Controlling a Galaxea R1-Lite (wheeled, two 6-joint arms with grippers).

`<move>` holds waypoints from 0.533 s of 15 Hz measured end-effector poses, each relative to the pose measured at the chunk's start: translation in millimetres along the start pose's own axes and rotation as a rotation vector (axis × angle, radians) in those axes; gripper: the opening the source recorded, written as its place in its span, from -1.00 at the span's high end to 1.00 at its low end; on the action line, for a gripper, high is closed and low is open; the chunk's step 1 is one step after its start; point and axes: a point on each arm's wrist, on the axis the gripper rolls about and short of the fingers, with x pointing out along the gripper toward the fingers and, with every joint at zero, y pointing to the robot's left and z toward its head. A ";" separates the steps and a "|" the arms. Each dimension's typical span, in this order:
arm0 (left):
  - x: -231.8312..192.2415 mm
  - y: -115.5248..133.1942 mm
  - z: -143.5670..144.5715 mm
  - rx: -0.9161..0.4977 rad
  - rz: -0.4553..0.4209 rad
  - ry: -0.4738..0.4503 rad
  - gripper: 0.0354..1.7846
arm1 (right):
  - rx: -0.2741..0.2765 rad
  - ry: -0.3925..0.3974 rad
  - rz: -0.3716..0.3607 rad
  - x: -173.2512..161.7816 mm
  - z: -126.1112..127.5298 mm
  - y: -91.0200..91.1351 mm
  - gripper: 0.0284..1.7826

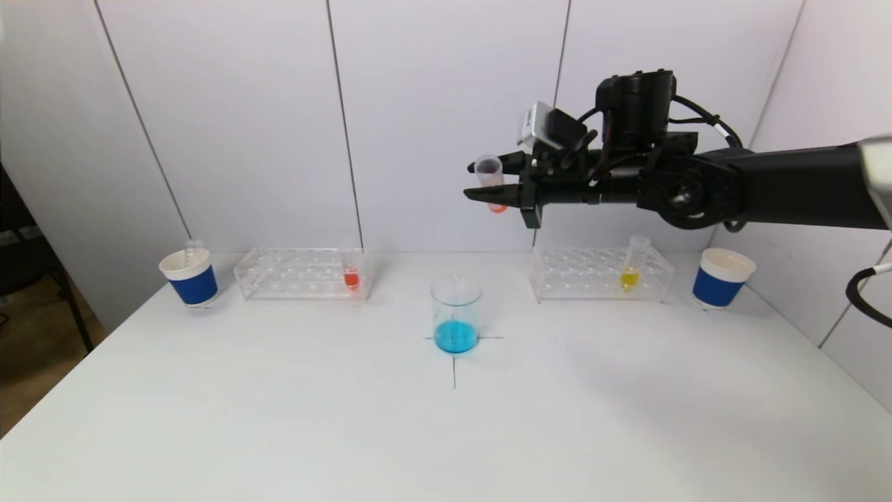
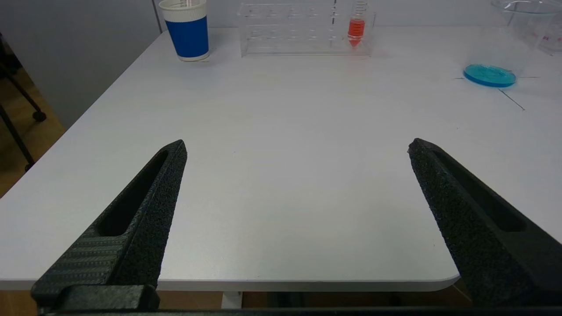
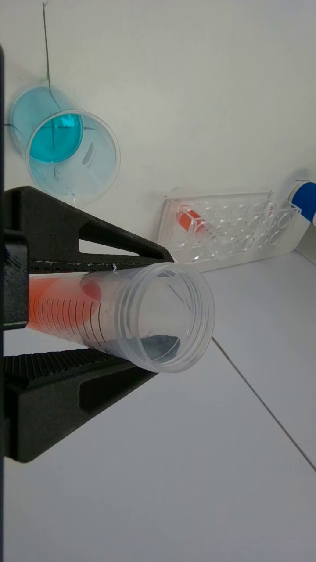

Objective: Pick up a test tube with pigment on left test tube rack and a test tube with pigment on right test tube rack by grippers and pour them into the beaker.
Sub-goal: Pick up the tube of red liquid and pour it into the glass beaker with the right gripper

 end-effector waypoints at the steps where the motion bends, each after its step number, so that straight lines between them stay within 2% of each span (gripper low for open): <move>1: 0.0 0.0 0.0 0.000 0.000 0.000 -0.98 | -0.019 0.002 0.006 2.0 -3.3 1.4 0.41; 7: 0.0 0.0 0.0 0.000 0.000 0.000 -0.98 | -0.237 0.011 0.020 18.0 -31.0 8.4 0.41; 8: 0.0 0.0 0.0 0.000 0.001 0.000 -0.98 | -0.256 0.009 0.017 20.4 -34.0 9.0 0.41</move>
